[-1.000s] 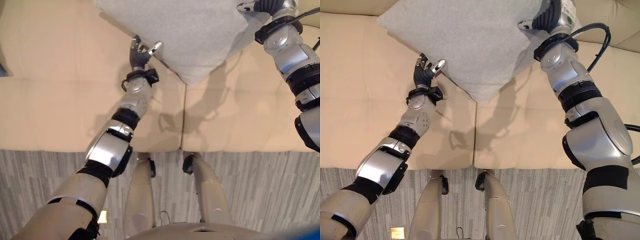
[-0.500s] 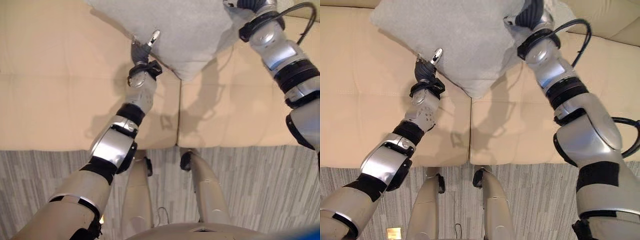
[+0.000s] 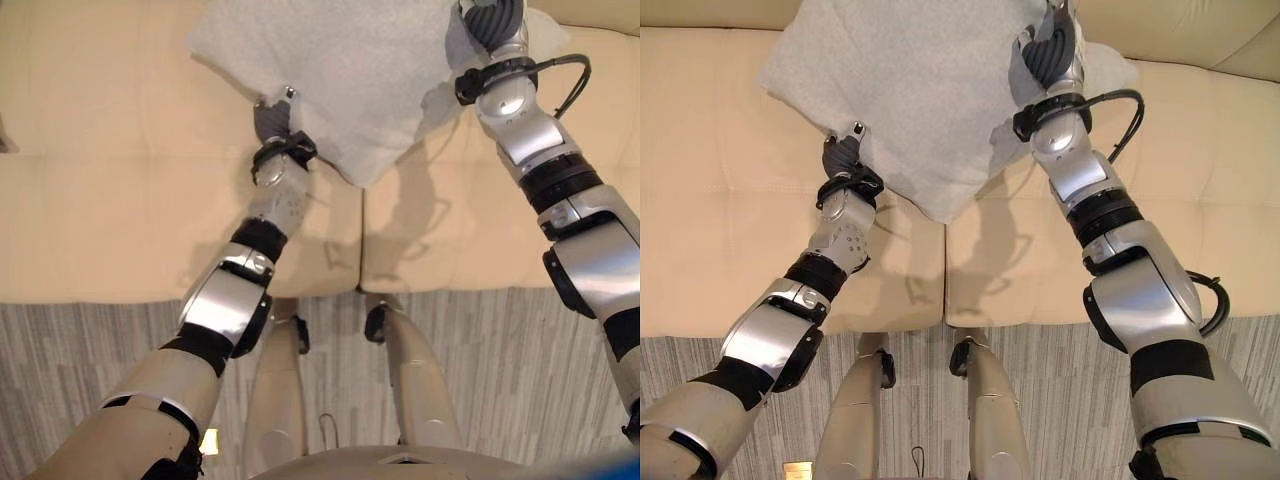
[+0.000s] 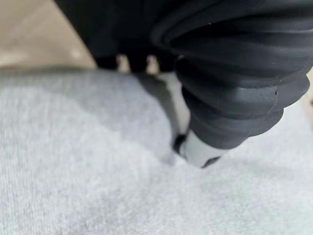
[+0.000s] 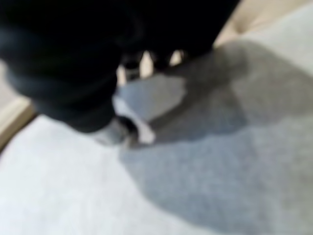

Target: Pick up all the scattered cushions and arrange them neatly on the sofa.

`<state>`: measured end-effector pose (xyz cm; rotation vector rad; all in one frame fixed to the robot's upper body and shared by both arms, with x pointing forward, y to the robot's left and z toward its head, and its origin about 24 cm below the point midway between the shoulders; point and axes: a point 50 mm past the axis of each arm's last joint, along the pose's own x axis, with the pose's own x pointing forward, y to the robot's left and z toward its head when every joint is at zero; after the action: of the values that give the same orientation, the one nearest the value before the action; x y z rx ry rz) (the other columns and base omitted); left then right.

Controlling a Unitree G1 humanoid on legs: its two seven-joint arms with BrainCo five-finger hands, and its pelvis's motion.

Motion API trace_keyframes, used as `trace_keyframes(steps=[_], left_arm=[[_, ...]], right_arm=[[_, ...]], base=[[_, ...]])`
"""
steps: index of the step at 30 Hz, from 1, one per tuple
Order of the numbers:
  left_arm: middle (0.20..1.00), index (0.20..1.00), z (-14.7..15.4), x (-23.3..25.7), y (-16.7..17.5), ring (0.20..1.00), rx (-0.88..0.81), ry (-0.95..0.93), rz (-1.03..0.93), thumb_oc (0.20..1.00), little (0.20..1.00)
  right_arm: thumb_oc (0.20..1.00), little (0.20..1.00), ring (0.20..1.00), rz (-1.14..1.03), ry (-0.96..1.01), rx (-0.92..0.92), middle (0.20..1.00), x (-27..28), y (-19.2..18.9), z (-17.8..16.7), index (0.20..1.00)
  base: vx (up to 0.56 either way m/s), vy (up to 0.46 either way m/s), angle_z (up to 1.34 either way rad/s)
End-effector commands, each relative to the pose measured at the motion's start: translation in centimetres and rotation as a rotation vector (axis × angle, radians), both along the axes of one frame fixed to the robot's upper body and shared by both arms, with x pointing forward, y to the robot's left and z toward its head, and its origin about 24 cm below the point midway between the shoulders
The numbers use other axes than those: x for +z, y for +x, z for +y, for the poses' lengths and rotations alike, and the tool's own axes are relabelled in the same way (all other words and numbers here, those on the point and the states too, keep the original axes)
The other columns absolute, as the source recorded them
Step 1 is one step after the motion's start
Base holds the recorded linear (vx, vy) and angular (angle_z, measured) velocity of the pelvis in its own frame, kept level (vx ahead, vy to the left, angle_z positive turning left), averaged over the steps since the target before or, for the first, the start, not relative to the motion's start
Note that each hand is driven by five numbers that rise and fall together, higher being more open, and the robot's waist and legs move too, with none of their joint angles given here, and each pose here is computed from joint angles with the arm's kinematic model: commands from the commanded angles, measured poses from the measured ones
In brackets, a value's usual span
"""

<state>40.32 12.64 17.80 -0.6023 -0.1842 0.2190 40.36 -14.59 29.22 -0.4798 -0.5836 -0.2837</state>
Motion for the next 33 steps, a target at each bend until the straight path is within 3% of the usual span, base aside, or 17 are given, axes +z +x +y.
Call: trace_keyframes(steps=[1, 7, 15, 23, 33], left_arm=[[0.200, 0.200, -4.5, 7.4, -1.2, 0.200, -0.129, 0.041, -0.337, 0.200, 0.200], [0.200, 0.200, -4.3, 7.0, -2.3, 0.200, -0.137, 0.040, -0.389, 0.200, 0.200], [0.200, 0.200, -3.3, 6.7, -3.5, 0.200, -0.104, 0.204, -0.445, 0.200, 0.200], [0.200, 0.200, -3.4, 8.4, -3.5, 0.200, -0.067, 0.266, -0.500, 0.200, 0.200], [0.200, 0.200, -4.8, 17.2, -4.4, 0.200, -0.013, 0.330, -0.721, 0.200, 0.200]], right_arm=[[0.200, 0.200, 0.200, -0.071, -0.068, 0.170, 0.200, -0.2, -1.0, 4.5, 0.200], [0.200, 0.200, 0.200, -0.093, -0.027, 0.189, 0.200, -1.3, -2.0, 3.7, 0.200], [0.200, 0.200, 0.200, -0.145, 0.084, 0.210, 0.200, -2.6, -3.5, 2.4, 0.200], [0.200, 0.200, 0.200, -0.208, 0.084, 0.215, 0.200, -1.0, -3.6, 3.4, 0.200], [0.200, 0.200, 0.200, -0.413, 0.081, 0.251, 0.200, 6.2, -4.7, 6.5, 0.200]], base=[[-0.05, 0.103, -0.10], [-0.04, 0.099, -0.04], [-0.03, 0.106, -0.16], [0.00, 0.024, -0.12], [0.03, -0.010, 0.00]])
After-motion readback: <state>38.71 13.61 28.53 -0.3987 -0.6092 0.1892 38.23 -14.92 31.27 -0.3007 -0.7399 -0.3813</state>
